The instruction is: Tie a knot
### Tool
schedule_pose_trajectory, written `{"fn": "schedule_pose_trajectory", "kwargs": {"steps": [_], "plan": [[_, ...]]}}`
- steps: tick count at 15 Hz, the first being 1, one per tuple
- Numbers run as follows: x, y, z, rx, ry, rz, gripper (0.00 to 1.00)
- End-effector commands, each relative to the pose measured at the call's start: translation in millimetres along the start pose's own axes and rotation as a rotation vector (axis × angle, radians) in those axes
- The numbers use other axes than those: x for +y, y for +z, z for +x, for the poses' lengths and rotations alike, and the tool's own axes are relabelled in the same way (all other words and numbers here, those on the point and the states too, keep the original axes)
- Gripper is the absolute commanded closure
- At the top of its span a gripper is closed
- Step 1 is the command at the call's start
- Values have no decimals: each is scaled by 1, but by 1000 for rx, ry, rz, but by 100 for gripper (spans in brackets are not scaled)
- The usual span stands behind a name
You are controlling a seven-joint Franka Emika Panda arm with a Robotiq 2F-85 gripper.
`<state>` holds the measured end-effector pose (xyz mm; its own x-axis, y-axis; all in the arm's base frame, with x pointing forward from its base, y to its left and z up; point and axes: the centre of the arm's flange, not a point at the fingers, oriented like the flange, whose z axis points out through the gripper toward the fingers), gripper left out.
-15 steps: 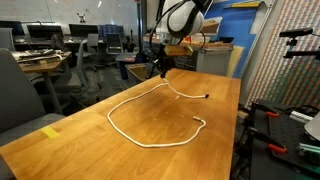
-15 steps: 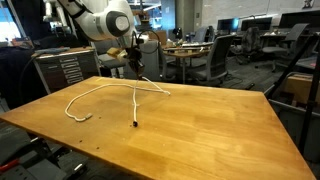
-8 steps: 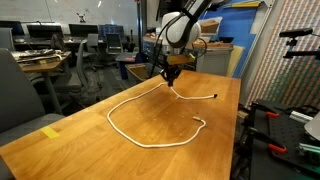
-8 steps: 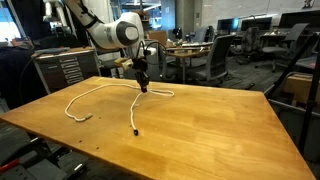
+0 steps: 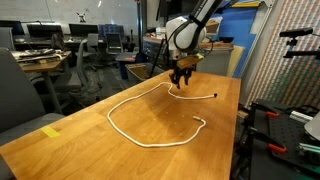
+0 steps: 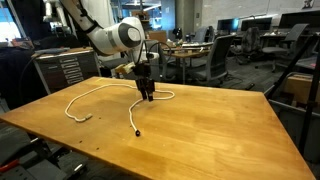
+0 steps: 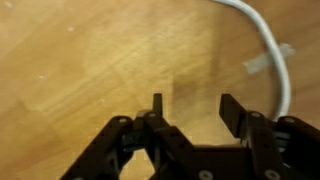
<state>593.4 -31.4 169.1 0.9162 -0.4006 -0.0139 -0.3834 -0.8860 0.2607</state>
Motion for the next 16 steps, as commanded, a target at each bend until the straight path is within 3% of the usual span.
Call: {"fn": "schedule_pose_trajectory", "kwargs": {"steps": [1,2,3,4,6,9,14,15,16], "plan": [[77,-8,-53,-1,-162,-129,8],[96,-8,-63,26,-215,-138,1],[107,-9,-68,40,-266,-147,0],[73,13,-37,-8,-180,-153,9],[92,8,-51,3,-226,-158,0],[67,22,-57,67,-348,-307,0],[27,54,-118,104,-653,-432,0],[22,63,-133,49,-719,-439,0],[19,73,-145,-12,-709,-435,0]]}}
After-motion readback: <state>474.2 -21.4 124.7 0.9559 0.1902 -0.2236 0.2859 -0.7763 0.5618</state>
